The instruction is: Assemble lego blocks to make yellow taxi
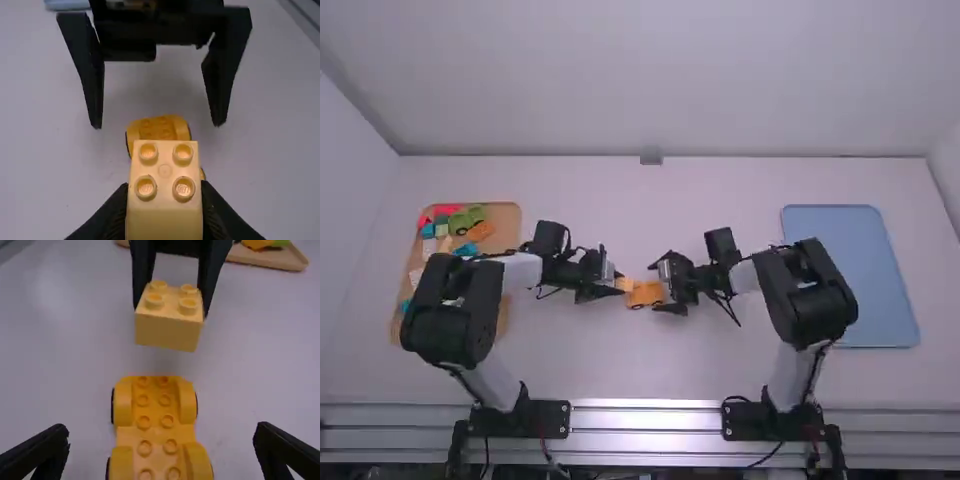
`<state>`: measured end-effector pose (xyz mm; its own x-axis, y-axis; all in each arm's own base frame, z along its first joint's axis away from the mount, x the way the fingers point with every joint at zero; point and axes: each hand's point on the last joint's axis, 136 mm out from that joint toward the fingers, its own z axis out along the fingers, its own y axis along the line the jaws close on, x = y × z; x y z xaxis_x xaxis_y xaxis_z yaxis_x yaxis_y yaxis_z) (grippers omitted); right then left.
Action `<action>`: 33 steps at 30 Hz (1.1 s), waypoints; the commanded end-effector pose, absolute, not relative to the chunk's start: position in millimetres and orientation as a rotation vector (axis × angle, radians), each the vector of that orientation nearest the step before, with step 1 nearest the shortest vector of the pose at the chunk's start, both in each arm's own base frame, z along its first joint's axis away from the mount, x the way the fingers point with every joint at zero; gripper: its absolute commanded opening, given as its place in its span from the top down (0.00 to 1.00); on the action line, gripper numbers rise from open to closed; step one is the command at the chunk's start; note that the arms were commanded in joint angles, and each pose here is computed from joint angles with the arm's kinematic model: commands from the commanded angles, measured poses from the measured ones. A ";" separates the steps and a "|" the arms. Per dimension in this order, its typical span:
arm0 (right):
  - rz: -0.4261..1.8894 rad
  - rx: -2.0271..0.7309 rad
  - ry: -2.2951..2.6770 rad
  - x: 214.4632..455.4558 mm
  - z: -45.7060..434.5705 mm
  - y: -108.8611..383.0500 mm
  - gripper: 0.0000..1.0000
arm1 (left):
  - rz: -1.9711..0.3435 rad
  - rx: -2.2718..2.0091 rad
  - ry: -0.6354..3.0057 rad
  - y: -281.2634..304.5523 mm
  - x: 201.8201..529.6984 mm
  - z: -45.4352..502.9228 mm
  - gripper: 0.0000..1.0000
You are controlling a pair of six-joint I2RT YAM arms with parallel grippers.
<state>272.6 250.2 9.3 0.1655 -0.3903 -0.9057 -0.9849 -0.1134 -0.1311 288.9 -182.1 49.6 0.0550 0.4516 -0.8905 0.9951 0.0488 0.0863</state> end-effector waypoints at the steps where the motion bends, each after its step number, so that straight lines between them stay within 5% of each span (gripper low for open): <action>1: 1.027 -1.583 1.442 269.9 -5.4 254.4 0.01 | -0.854 1.473 1.608 -187.5 294.6 53.1 0.79; 10: 1.025 -1.601 1.447 269.3 -22.7 249.4 0.04 | -0.852 1.479 1.680 -204.3 290.8 39.1 0.83; 17: 1.032 -1.618 1.424 265.4 -22.4 250.8 0.28 | -0.868 1.431 1.708 -204.7 286.5 33.7 0.82; 33: 1.050 -1.606 1.472 263.8 -24.6 252.6 0.31 | -0.797 1.447 1.771 -195.6 278.5 13.2 0.86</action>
<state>261.1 251.1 -23.7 0.0266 -0.4250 -0.9048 -0.9950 -0.0988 0.0171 282.5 -196.4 17.7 -0.1324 0.5295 -0.8379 0.9812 0.1899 -0.0351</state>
